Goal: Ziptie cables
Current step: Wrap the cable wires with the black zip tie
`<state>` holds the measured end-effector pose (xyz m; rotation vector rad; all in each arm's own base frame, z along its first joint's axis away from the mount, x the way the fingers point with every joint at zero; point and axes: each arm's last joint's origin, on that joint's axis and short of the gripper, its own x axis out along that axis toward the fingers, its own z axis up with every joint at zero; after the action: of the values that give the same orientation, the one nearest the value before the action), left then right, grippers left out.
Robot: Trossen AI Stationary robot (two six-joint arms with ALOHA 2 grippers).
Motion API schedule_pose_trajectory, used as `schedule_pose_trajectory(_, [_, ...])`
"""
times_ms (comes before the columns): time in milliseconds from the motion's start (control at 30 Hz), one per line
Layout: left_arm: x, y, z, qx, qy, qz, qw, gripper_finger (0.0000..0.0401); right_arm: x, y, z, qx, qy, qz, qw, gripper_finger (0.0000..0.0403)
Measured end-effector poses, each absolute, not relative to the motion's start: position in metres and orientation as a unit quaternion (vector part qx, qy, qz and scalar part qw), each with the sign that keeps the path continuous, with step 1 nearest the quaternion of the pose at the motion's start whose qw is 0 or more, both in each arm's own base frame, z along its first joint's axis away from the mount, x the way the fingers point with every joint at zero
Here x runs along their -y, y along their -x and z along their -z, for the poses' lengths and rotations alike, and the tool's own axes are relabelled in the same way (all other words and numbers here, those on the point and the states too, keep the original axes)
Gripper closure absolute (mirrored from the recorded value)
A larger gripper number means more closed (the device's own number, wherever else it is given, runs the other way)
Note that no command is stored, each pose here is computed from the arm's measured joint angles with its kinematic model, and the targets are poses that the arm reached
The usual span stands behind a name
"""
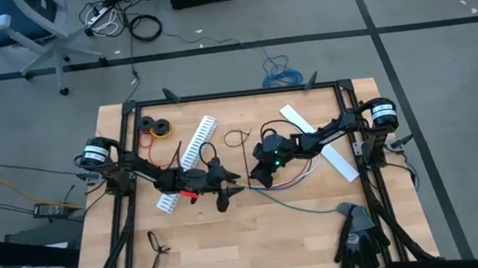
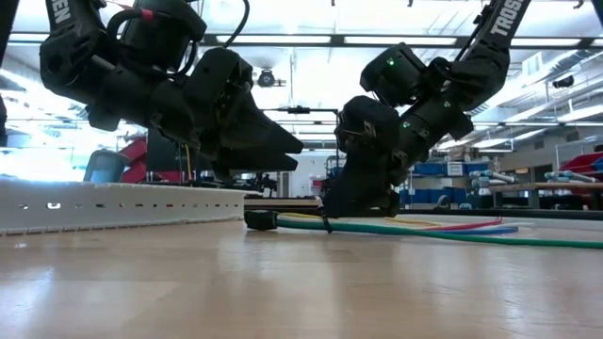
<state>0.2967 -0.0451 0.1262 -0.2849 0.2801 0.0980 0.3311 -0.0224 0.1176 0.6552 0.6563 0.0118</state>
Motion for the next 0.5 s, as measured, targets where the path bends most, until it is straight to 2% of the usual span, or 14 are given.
schedule_pose_trajectory(167, [0.0452, -0.2966, -0.1262, -0.139, 0.141, -0.049, 0.979, 0.0163, 0.0277, -0.3268, -0.1129, -0.343, -0.323, 0.009, 0.882, 0.0303])
schedule_pose_trajectory(500, [0.0449, -0.2960, -0.1240, -0.150, 0.139, -0.051, 0.978, 0.0163, 0.0288, -0.3294, -0.1171, -0.325, -0.330, -0.015, 0.886, 0.0303])
